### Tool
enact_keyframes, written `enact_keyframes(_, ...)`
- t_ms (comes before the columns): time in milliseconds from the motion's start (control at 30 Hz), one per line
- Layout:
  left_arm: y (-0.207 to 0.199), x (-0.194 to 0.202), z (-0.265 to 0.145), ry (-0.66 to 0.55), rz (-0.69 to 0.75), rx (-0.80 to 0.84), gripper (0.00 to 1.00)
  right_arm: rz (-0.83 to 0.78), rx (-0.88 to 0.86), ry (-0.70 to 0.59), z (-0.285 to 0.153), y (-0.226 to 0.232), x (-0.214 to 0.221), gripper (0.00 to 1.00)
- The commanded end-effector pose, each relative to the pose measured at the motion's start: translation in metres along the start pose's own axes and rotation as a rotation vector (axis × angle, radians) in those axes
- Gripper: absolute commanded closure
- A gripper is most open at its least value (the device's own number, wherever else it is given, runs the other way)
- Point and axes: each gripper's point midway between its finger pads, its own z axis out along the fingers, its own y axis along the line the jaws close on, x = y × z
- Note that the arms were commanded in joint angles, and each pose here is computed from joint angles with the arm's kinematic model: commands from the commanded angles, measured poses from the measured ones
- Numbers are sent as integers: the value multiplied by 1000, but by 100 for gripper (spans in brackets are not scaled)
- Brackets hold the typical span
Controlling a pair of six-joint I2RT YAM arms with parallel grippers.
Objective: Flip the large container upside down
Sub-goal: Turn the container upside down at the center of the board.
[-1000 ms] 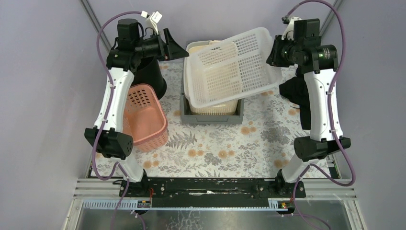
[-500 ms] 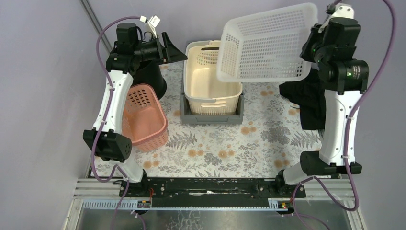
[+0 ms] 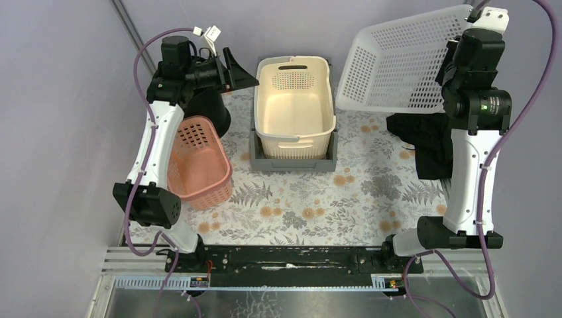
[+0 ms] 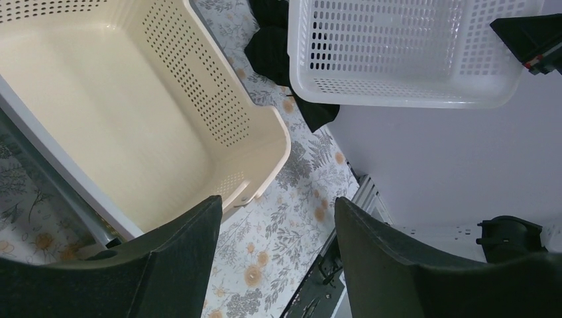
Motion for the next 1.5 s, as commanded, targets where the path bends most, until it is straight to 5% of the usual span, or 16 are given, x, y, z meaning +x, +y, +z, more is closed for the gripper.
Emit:
enact_keyframes(0, -22, -4, -8, -30, 49, 45, 31, 57, 97, -184, -16, -25, -46, 100)
enact_keyframes(367, -21, 33, -18, -27, 17, 5, 31, 3, 126, -199, -4, -25, -49, 100)
enact_keyframes(900, -73, 206, -48, 29, -64, 71, 26, -59, 86, -156, 49, 4, -28, 100)
enact_keyframes(1167, -57, 234, -52, 83, -60, 47, 14, -123, 135, -95, 95, 16, -14, 100)
enact_keyframes(1233, -58, 235, -54, 81, -49, 48, 1, -152, 170, -77, 110, 16, -5, 100)
enact_keyframes(1467, -53, 245, -55, 107, -56, 46, 0, -281, 202, -79, 141, 54, -1, 100)
